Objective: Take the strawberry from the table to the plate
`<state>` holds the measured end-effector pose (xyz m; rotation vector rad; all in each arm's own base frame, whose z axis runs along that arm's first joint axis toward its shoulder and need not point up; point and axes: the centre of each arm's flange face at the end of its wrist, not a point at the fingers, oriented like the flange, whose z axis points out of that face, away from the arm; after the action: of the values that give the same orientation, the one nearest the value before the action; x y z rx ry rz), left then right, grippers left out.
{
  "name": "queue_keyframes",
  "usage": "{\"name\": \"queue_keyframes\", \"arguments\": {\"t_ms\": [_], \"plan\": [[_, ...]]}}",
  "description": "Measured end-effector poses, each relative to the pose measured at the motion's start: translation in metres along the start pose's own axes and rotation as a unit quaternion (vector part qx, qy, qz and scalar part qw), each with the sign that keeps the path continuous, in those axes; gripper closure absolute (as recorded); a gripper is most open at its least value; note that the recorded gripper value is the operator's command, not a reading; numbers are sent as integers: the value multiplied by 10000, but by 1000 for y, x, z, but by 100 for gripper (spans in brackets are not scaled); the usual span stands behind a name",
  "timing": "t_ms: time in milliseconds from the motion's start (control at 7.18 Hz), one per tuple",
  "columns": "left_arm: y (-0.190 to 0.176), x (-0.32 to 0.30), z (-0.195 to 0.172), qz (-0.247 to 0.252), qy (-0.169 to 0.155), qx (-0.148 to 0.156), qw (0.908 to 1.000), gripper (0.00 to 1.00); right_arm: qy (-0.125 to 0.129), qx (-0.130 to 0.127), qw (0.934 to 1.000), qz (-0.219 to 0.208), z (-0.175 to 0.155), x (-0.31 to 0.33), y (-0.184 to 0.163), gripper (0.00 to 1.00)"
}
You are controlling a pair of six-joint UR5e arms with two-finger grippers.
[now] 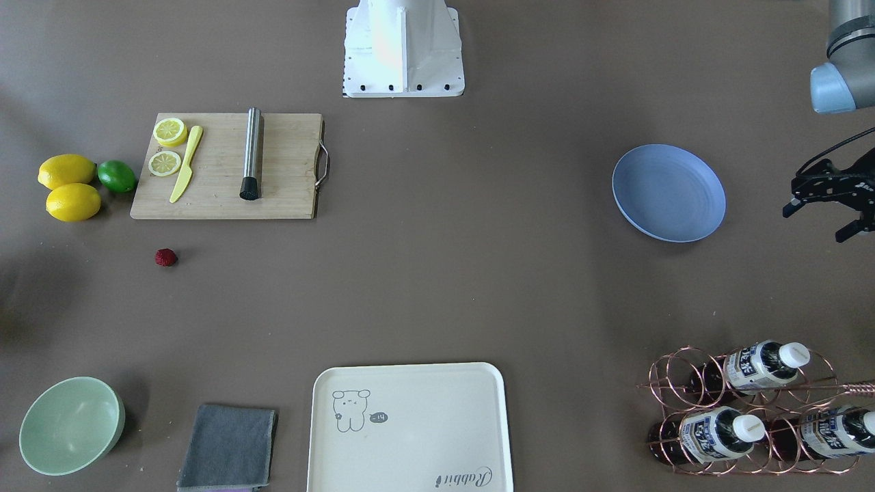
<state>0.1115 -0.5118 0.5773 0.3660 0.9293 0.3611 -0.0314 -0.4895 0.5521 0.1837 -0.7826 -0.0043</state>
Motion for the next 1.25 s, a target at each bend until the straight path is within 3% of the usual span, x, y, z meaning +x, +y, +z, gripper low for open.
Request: {"name": "queue_keyframes", "arguments": {"t_ms": [418,557,696,975,1114,1253], "plan": [[55,33,77,-383,268,114,9988,3,20,22,10000,-68,7,-11,2,1],[80,37,89,-456,372,98,9982,13,31,27,10000,-78,7,-11,2,1],[98,38,92,-478,426,79,9979,49,40,28,10000,-86,7,-12,2,1],[112,39,93,-443,490,82,9978,79,47,17,9999,-103,9,-13,2,1],[113,43,95,-407,522,63,9978,98,53,15,9999,-108,9,-13,2,1],[113,45,96,-385,546,54,9977,100,69,15,9999,-110,10,-13,2,1]]}}
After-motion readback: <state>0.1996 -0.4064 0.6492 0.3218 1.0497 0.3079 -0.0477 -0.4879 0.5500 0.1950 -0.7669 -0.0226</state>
